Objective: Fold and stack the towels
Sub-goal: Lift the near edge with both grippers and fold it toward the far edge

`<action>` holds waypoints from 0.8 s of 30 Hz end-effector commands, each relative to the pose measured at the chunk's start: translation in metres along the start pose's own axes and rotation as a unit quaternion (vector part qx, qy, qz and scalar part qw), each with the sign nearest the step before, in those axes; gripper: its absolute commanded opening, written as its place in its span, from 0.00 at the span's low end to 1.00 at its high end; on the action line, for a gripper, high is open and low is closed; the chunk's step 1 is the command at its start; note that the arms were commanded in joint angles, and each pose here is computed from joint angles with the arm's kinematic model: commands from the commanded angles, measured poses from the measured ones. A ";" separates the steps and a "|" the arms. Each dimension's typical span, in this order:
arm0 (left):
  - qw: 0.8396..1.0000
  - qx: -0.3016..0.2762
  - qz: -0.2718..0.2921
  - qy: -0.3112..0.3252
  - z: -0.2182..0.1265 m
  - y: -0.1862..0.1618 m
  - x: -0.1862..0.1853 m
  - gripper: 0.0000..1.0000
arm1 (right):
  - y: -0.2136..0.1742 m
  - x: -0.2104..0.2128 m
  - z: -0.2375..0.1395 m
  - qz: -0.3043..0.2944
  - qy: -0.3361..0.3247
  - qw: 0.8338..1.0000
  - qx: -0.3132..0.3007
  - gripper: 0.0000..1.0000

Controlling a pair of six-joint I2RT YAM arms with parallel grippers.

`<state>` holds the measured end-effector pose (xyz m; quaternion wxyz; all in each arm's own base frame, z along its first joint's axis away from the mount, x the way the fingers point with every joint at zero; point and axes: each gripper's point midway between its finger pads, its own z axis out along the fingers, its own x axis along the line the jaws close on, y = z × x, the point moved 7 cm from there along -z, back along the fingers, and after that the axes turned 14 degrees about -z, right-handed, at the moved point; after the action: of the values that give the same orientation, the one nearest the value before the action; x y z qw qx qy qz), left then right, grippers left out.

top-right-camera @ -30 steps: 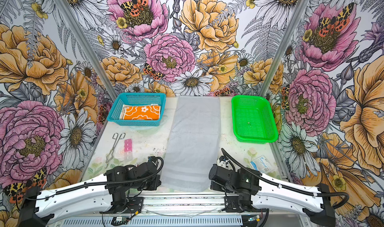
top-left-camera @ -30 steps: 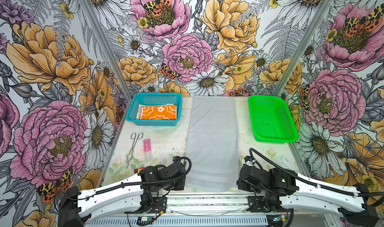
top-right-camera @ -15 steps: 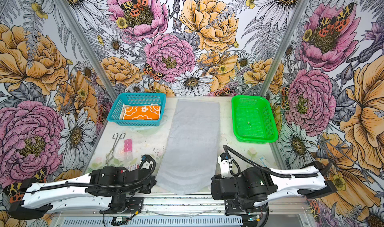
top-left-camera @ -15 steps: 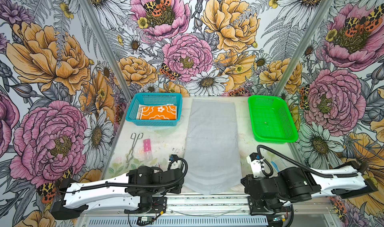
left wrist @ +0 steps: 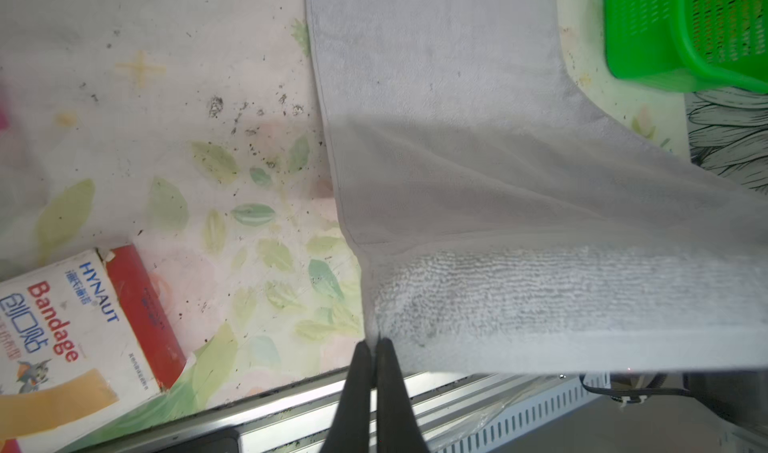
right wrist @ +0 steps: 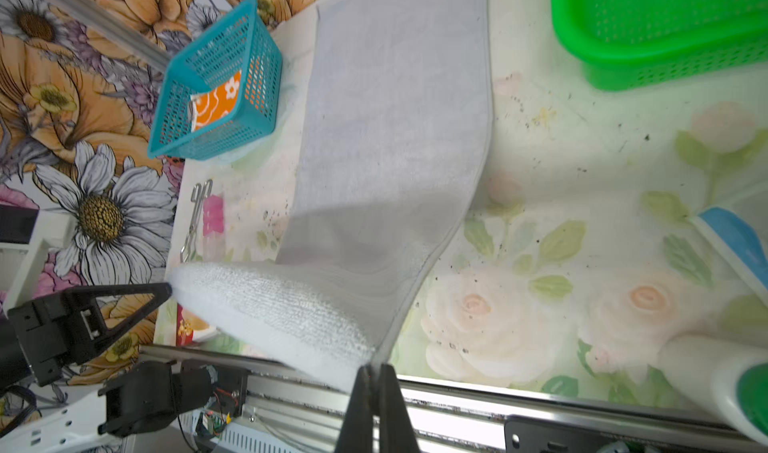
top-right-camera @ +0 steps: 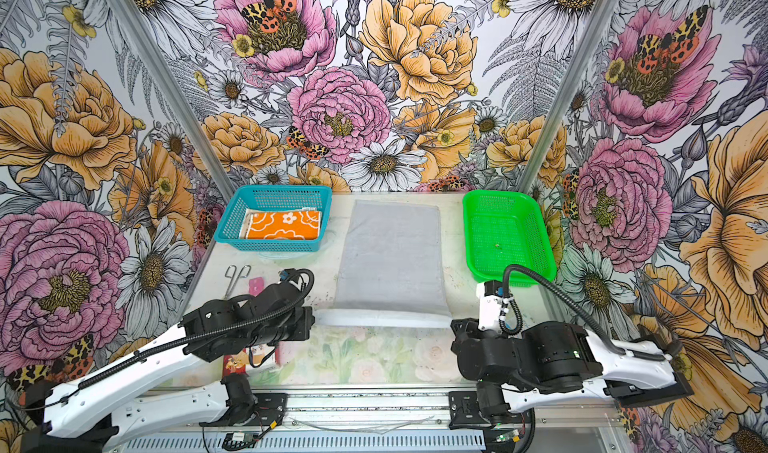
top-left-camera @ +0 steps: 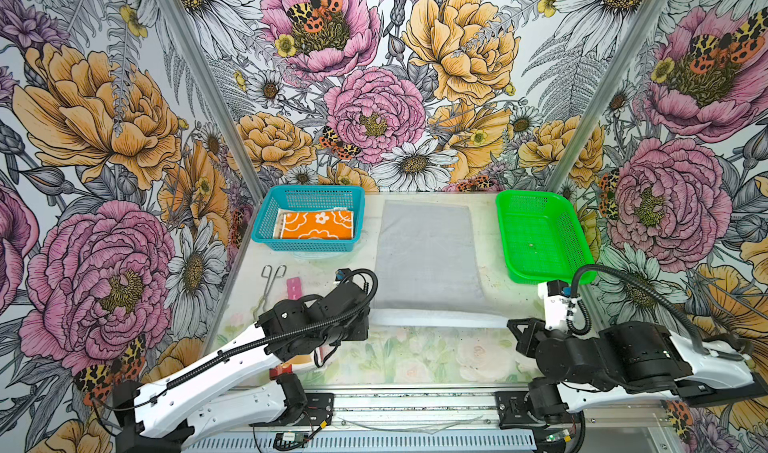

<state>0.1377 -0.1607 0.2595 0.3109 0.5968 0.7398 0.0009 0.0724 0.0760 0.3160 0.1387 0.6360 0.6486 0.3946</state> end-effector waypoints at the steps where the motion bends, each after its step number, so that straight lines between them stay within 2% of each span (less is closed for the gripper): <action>1: 0.996 0.006 0.073 -0.057 0.004 0.031 -0.034 0.00 | 0.031 -0.005 -0.013 -0.058 -0.035 0.996 -0.062 0.00; 3: 0.995 0.001 0.085 -0.050 0.011 0.048 -0.045 0.00 | 0.044 0.004 -0.014 -0.076 -0.047 0.994 -0.059 0.00; 5: 0.995 -0.004 0.091 -0.049 0.017 0.063 -0.053 0.00 | 0.057 0.019 -0.002 -0.089 -0.051 0.994 -0.030 0.00; 8: 0.995 -0.010 0.091 -0.050 0.025 0.085 -0.060 0.00 | 0.076 0.036 0.046 -0.059 0.006 0.998 0.025 0.00; 12: 0.994 -0.023 0.085 -0.056 0.035 0.122 -0.070 0.00 | 0.111 0.039 0.096 -0.056 0.029 0.998 0.030 0.00; 18: 0.996 -0.030 0.072 -0.051 0.071 0.178 -0.079 0.00 | 0.168 0.006 0.169 -0.048 0.022 0.997 0.053 0.00; 23: 0.997 -0.031 0.063 -0.042 0.110 0.220 -0.083 0.00 | 0.200 -0.029 0.211 -0.039 0.015 0.998 0.054 0.00; 24: 0.997 -0.023 0.059 -0.037 0.126 0.228 -0.081 0.00 | 0.208 -0.037 0.217 -0.037 0.011 0.998 0.052 0.00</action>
<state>0.3800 -0.2096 0.2858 0.3415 0.6233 0.7032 0.0201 0.3505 0.0930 0.2904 0.0970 0.6558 0.6776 0.3186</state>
